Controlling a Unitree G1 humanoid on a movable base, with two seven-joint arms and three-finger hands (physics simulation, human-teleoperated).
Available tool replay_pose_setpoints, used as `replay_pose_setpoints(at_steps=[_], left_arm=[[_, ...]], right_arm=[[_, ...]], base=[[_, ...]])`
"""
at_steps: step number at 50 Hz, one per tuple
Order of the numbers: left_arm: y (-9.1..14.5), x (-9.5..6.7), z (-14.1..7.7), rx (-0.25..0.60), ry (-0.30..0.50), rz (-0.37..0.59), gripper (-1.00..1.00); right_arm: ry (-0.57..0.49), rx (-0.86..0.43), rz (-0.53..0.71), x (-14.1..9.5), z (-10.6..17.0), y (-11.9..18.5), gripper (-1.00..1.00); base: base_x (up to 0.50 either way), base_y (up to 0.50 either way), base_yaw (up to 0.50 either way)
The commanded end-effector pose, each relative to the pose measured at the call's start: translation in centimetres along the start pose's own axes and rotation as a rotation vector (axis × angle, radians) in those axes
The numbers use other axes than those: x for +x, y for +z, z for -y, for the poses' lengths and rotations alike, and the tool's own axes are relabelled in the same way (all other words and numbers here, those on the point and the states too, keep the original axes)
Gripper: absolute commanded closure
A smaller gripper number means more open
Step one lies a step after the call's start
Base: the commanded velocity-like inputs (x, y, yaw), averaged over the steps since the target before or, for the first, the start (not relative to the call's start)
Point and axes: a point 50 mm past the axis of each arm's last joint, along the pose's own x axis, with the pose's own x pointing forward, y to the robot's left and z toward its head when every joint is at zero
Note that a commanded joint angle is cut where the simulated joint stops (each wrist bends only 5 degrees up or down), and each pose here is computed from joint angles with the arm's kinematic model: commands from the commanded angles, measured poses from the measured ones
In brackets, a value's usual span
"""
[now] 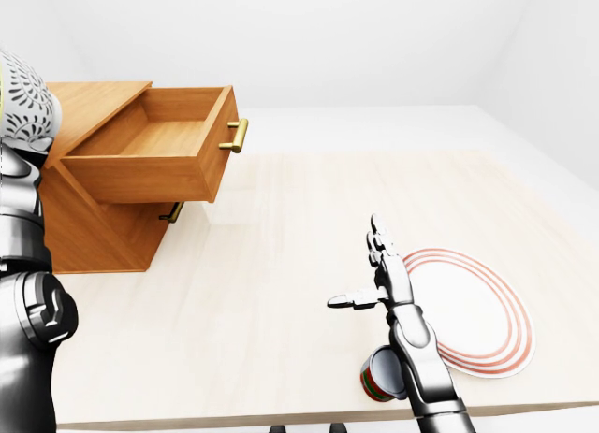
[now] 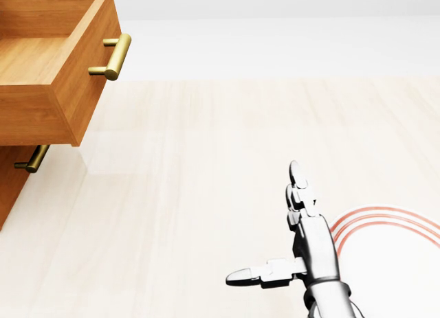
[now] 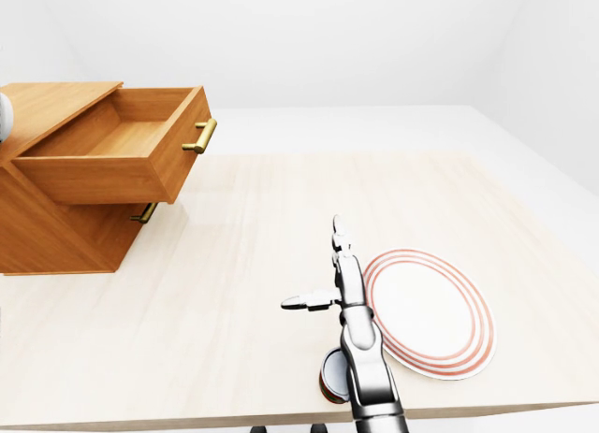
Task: Put the bowl on top of the cabinet.
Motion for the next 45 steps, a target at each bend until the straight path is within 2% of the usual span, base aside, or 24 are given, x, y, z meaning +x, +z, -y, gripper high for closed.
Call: replay_pose_setpoints(at_steps=[1,13,27,45], left_arm=[[-5.6,-2.4,2.3,0.155,-0.105,-0.089,-1.00],[-3.8,-2.0,2.2,0.115,-0.093,-0.028,-1.00],[-3.9,-1.9,2.0,0.115,-0.087,-0.029,-1.00],[-2.2,-1.3,1.6,0.060,-0.063,0.019,-1.00]], right_arm=[[0.001,-0.001,-0.003,0.1,0.0,-0.1,-1.00],[0.002,-0.002,-0.003,0.1,-0.1,-0.2,-1.00],[0.004,-0.003,-0.006,0.2,-0.1,-0.2,-1.00],[0.003,-0.003,-0.006,0.2,-0.1,-0.3,-1.00]], base=[[0.00,0.00,0.00],[0.00,0.00,0.00],[0.00,0.00,0.00],[0.00,0.00,0.00]])
